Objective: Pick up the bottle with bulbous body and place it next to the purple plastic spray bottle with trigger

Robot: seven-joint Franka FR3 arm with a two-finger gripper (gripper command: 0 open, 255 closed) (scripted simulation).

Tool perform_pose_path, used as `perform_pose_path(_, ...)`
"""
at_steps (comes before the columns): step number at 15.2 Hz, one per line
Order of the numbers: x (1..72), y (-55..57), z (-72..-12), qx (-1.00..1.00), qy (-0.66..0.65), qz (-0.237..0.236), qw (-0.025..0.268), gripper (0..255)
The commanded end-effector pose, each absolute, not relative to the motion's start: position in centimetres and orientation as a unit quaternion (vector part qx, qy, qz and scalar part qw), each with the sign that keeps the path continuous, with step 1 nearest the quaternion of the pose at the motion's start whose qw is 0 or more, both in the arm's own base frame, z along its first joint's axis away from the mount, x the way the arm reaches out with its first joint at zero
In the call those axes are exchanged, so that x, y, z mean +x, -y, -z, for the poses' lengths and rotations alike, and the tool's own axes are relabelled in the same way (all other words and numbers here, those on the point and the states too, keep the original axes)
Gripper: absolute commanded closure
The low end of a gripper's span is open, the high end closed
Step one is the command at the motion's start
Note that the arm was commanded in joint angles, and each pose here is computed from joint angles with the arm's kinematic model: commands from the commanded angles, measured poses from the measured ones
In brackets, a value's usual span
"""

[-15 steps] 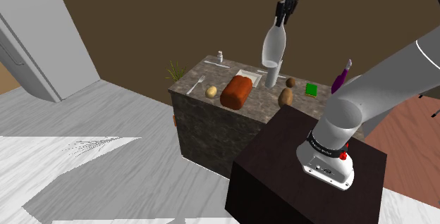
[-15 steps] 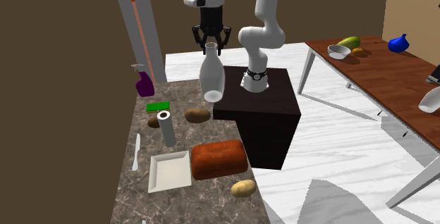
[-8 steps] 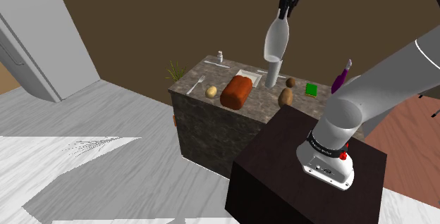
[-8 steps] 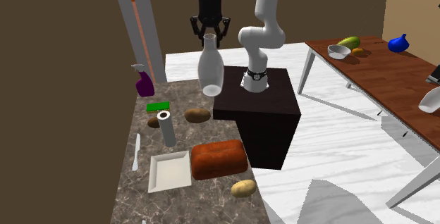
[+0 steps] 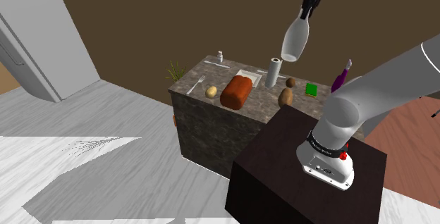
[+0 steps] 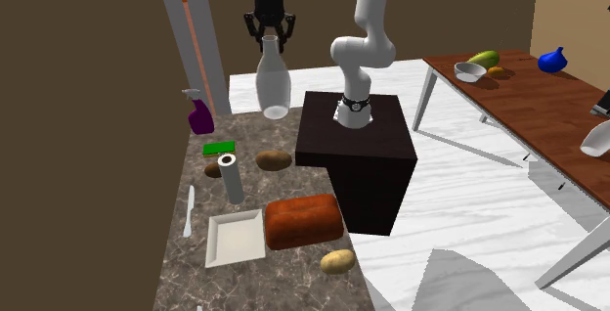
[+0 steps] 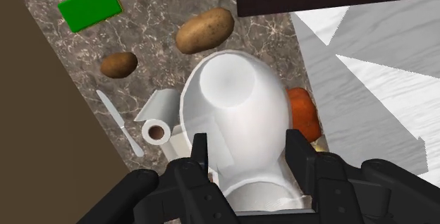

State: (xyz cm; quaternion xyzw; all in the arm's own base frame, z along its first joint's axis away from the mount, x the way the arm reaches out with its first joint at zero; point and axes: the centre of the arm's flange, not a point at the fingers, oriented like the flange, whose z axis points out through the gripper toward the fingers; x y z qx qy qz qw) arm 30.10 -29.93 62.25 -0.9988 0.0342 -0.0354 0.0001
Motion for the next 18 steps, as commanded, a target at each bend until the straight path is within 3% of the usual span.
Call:
perform_pose_path(1, 28.1, 31.7, -62.1, -0.999, -0.033, 0.036, 0.000, 255)
perform_pose_path(18, 11.9, 47.2, -61.8, -0.999, -0.033, 0.036, 0.000, 255)
